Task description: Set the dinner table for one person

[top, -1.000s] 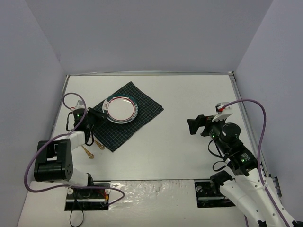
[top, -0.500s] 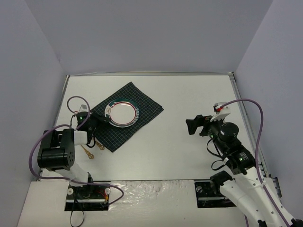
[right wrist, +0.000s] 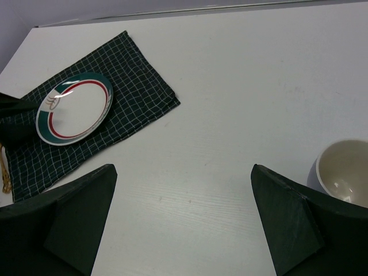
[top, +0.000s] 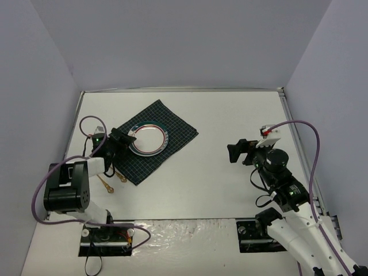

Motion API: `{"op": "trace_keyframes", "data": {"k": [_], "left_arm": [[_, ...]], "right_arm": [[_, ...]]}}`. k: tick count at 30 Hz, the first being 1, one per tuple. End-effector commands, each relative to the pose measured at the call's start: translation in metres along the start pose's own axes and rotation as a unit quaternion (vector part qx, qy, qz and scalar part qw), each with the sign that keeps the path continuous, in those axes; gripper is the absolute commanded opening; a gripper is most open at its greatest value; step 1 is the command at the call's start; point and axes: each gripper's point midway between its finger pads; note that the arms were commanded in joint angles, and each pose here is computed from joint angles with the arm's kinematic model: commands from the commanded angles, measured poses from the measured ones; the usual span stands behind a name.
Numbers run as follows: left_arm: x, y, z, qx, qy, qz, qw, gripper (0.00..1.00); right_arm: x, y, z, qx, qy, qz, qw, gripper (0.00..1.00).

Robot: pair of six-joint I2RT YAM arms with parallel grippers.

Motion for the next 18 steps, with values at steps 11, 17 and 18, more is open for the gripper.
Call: {"op": "trace_keyframes", "data": {"k": [11,17,18], "left_arm": [[-0.045,0.100,-0.065,-0.115,-0.206,-0.034,0.971,0.97],[-0.038,0.119,-0.064,-0.136,-0.296,0.013,0.945,0.97],[-0.038,0.122,-0.063,-0.140,-0.308,0.020,0.941,0.97]], "right_arm": [[0.010,-0.019,-0.065,0.221,-0.060,0.053,0.972,1.00],[0.021,-0.044,-0.078,0.248,-0.070,0.103,0.961,0.99],[0.022,-0.049,-0.081,0.250,-0.068,0.110,0.959,0.99]]}}
Point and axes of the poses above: each gripper's point midway between its finger pads, its own y axis back along the fingers, its own z axis along the line the jaws close on, x = y × z, and after that the axes turned 7 degrees about y, right-handed
